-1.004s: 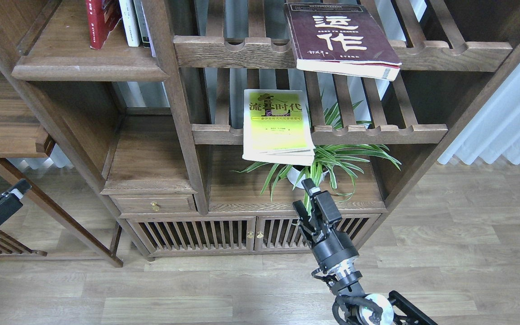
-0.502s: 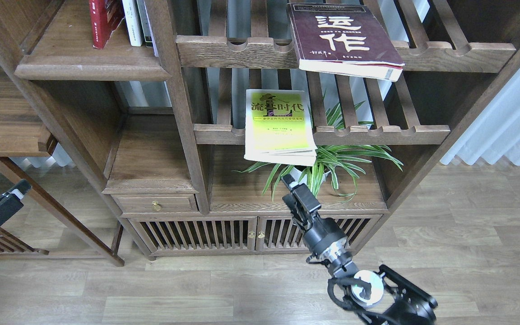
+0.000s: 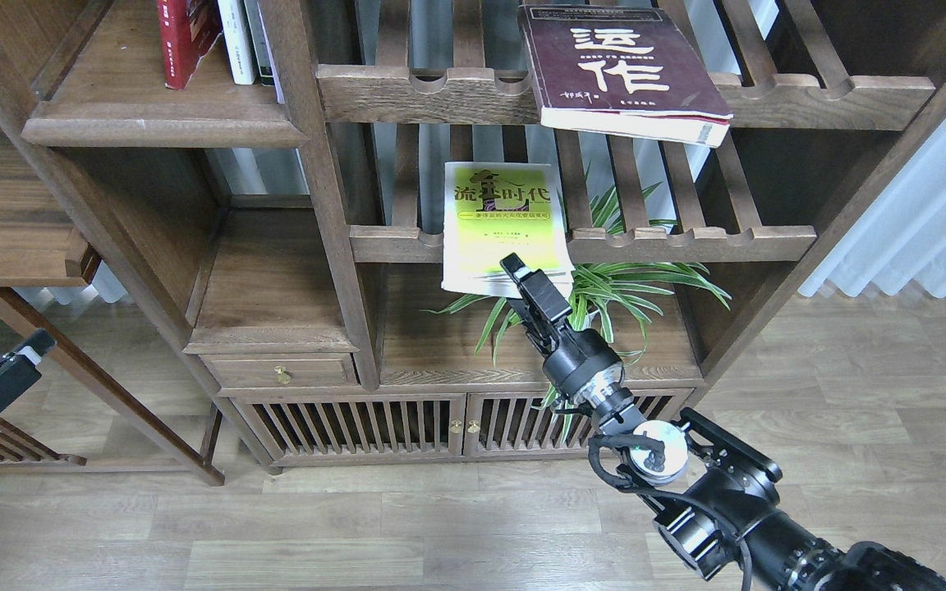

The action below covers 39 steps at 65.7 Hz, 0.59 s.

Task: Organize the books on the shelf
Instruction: 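Reach the right gripper up to the yellow-green book's lower edge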

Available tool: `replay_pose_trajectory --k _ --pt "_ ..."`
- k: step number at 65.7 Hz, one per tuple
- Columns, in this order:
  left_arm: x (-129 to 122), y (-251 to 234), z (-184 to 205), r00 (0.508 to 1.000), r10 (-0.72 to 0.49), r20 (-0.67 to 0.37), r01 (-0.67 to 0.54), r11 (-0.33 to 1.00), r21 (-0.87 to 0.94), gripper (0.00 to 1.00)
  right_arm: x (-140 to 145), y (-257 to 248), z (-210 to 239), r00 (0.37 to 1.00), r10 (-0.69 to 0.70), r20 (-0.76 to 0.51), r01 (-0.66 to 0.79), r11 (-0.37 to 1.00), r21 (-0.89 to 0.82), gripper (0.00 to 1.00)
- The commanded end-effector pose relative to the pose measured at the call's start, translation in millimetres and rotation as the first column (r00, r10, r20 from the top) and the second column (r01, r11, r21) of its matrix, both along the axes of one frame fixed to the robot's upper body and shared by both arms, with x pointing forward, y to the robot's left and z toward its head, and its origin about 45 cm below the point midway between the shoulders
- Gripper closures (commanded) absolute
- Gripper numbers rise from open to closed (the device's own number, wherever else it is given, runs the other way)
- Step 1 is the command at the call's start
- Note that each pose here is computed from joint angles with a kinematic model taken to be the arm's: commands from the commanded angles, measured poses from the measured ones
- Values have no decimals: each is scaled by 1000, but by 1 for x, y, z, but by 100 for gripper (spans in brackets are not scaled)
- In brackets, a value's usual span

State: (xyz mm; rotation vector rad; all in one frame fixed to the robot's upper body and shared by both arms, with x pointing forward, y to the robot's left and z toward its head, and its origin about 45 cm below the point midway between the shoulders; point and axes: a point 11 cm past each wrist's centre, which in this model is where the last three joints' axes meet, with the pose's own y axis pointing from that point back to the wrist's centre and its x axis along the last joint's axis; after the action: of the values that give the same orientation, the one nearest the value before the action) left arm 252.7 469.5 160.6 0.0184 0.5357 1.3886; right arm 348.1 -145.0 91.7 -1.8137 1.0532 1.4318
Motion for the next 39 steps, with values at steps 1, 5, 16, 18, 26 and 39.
replay_pose_trajectory --k 1,5,16,18,26,39 --pt "0 0 0 1000 0 0 0 1000 0 1 3 1 2 1000 4 5 -4 1000 -8 1" --pt "0 0 1 1000 -1 2 1 1000 1 1 5 -4 -3 1000 -10 -17 10 999 -30 1" --pt "1 3 3 1000 7 8 -7 1000 1 1 10 -7 -7 998 -33 -57 29 997 -69 1" --pt "1 3 3 1000 8 9 -8 1000 1 1 10 -7 -7 998 -34 -60 30 997 -73 1" --pt "1 3 4 1000 9 11 -9 1000 2 1 13 -9 -9 995 -48 -88 39 994 -101 2" --pt "1 3 4 1000 9 13 -9 1000 2 1 26 -11 -4 993 -65 -95 51 989 -138 4"
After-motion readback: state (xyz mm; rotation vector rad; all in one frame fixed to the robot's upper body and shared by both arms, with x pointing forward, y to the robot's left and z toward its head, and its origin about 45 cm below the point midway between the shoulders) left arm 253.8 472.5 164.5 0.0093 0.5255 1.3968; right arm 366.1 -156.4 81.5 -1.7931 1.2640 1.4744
